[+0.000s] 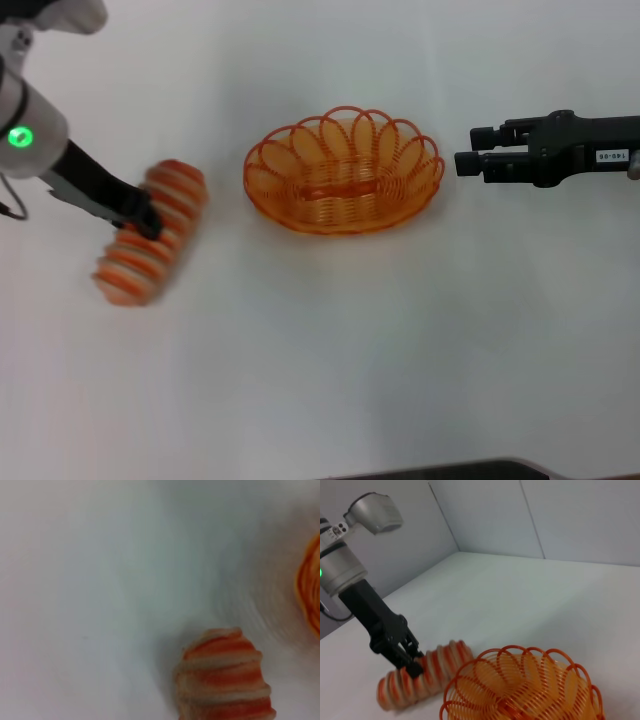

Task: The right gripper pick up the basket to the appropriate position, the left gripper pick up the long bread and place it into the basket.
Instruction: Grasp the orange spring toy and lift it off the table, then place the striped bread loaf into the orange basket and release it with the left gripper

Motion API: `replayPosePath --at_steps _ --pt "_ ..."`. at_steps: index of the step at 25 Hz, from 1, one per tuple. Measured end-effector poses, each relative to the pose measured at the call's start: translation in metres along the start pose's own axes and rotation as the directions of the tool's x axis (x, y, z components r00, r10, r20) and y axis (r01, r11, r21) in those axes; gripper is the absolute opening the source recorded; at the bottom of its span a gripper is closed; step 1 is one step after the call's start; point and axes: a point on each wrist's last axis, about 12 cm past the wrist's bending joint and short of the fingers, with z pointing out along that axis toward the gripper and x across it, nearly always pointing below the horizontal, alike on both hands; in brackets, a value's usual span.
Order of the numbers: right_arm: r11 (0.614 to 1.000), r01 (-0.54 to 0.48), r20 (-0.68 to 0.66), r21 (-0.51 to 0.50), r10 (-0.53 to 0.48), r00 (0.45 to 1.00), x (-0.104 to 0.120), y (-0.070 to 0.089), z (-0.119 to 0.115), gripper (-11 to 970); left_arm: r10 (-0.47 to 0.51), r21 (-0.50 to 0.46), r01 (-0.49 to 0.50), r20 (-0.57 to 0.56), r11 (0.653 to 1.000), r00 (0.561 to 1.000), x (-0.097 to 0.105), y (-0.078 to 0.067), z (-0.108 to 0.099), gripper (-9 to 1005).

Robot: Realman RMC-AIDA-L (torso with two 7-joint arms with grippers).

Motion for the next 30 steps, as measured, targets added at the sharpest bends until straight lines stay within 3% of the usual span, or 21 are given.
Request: replayPosePath --at_steps 1,3,6,10,16,20,24,27,30 --pt "1.000 0.000 0.000 0.000 0.000 1.000 0.000 0.000 0.000 577 0.000 0.000 0.000 0.000 1.000 1.000 0.000 0.000 0.000 372" --pt "1.000 -0.001 0.001 0.000 0.001 1.000 0.000 0.000 0.000 577 -0.012 -0.018 0.013 0.053 1.000 0.999 0.001 0.018 -0.014 351" --pt "1.000 -0.002 0.004 -0.002 0.002 1.000 0.000 0.001 0.000 577 -0.016 -0.018 0.018 0.135 1.000 0.991 0.002 0.032 -0.030 325" --pt "1.000 -0.011 0.010 -0.002 0.011 1.000 0.001 0.001 -0.001 577 0.088 -0.018 -0.086 0.245 0.996 0.966 -0.004 0.035 -0.050 294" --pt "0.999 -0.037 0.027 0.016 0.037 0.999 0.006 0.000 -0.007 577 0.290 -0.036 -0.297 0.344 0.954 0.893 -0.030 0.006 -0.062 258" --pt "0.997 -0.058 0.063 0.042 0.056 0.996 0.010 -0.002 -0.014 577 0.469 -0.047 -0.484 0.345 0.874 0.813 -0.054 -0.025 -0.058 233" --pt "0.997 -0.067 0.071 0.042 0.064 0.995 0.013 -0.002 -0.015 577 0.651 -0.066 -0.662 0.274 0.747 0.708 -0.075 -0.063 -0.039 205" --pt "0.997 -0.073 0.072 0.040 0.070 0.995 0.016 0.000 -0.015 577 0.714 -0.081 -0.717 0.220 0.693 0.665 -0.083 -0.079 -0.025 182" --pt "0.996 -0.078 0.073 0.040 0.075 0.994 0.018 0.000 -0.015 577 0.745 -0.078 -0.747 0.191 0.660 0.639 -0.089 -0.090 -0.018 161"
